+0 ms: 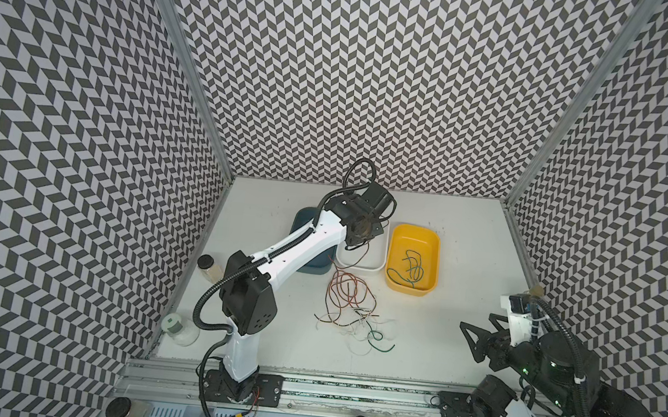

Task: Untangle the cables
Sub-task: 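Lower the red wire into the white tub and open the left gripper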

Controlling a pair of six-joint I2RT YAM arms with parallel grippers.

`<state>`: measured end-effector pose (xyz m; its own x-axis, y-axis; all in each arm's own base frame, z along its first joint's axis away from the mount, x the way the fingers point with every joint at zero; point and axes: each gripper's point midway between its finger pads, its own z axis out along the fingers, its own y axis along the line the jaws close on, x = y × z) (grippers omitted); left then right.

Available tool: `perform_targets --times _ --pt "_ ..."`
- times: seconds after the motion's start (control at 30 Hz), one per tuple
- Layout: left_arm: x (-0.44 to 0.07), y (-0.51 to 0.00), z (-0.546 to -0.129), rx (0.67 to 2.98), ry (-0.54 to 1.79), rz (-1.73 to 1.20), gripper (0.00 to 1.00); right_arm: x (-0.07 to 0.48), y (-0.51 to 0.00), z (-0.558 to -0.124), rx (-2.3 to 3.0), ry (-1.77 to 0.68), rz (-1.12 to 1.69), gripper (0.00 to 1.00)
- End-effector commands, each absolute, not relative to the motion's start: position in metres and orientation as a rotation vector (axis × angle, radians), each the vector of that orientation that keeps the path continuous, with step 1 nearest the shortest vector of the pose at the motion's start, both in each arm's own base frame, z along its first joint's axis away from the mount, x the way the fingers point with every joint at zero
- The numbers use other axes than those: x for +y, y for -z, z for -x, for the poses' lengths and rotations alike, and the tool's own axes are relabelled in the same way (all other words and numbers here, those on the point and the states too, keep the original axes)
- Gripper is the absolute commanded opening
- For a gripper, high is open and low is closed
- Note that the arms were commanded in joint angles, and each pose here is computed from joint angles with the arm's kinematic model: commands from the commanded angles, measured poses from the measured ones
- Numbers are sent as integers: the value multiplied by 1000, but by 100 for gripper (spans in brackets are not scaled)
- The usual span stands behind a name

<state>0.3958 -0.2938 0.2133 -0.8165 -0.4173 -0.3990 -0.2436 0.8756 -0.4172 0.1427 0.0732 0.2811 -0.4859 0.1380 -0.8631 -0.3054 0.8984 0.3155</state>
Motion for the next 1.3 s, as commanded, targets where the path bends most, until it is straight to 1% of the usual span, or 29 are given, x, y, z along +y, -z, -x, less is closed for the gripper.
perform_targets --times 0.0,0.23,0.47,0.57,0.77,0.97,1.27 --pt "-288 -211 -398 2541 422 586 0 75 -288 -144 1974 -548 128 86" --pt "-299 -206 -415 2517 461 686 0 78 -287 -144 1982 -553 140 86" --pt "-307 -223 -436 2461 504 725 0 79 -286 -144 1982 -556 146 86" --pt "-316 -217 -446 2459 557 711 0 80 -286 -144 1982 -560 150 86" --pt "-316 -192 -459 2433 570 689 0 82 -285 -144 1989 -564 159 86" --pt "-330 -174 -476 2387 771 615 0 83 -284 -145 1993 -567 164 86" --pt "-324 -154 -481 2388 757 522 0 83 -284 -147 1993 -562 158 86"
